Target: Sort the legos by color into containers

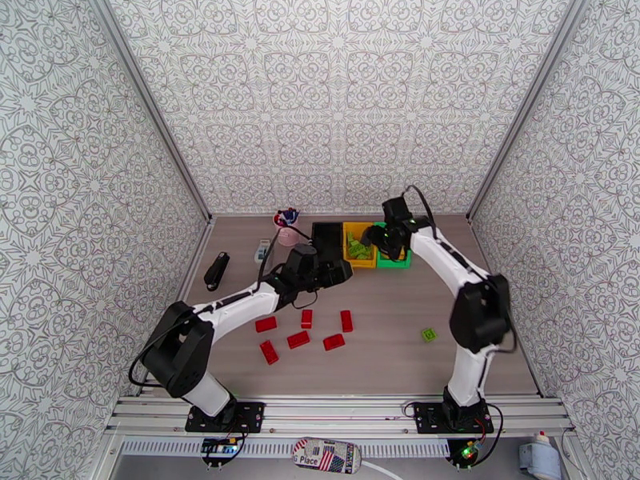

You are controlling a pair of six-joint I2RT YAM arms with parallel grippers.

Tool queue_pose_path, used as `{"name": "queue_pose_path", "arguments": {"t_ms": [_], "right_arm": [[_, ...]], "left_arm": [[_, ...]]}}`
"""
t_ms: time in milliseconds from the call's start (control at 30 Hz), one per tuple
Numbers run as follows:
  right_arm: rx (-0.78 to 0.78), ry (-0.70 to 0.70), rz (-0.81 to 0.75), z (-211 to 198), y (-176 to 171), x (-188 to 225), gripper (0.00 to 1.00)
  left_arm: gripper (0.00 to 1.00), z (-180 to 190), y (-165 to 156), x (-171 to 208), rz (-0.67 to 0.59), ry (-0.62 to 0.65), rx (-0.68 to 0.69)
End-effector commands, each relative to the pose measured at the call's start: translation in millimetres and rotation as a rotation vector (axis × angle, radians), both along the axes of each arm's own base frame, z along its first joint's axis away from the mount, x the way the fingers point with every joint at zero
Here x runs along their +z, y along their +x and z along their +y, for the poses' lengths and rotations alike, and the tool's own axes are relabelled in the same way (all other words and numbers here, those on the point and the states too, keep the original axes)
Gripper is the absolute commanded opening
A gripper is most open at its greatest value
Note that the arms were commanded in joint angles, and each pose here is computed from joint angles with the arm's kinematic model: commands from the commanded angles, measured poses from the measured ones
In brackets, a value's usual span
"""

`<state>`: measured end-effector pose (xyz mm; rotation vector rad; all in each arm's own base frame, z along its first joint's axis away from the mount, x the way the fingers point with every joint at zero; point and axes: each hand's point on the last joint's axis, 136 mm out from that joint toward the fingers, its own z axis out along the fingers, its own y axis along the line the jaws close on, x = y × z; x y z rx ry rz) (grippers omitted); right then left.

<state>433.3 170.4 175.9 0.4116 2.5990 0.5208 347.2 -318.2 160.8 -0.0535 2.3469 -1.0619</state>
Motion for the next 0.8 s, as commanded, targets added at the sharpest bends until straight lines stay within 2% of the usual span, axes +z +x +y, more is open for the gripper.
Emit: {"name": "queue_pose_path", "arguments": {"t_ms": [0, 133, 367, 467, 600, 767], "right_arm": [[-0.039, -0.059, 0.016, -28.6, -28.6, -9.1, 0.8], [-0.102, -0.076, 0.076, -63.7, -75.1, -32.4, 0.83], [-0.266, -0.11, 0.187, -128.0, -154.0, -71.7, 0.81], [-0.327, -0.123, 0.221, -147.0, -181.2, -86.3, 0.84], [-0.372, -0.115, 0.252, -155.8, -204.3, -103.8, 0.9], [-0.386, -0.067, 0.289, -149.7, -213.3, -125.3, 0.92]], "left_arm": [[0.98, 1.5, -15.7, -7.2, -0.029, 0.091, -0.013], [0.98, -5.2, -30.4, -13.5, -0.037, 0.128, -0.037], [0.98, -23.6, -48.4, -22.4, -0.034, 0.126, -0.076], [0.98, -29.9, -53.2, -25.8, -0.028, 0.115, -0.086], [0.98, -35.6, -57.2, -29.1, -0.019, 0.104, -0.096], [0.98, -38.2, -60.0, -28.3, -0.021, 0.101, -0.104]]}}
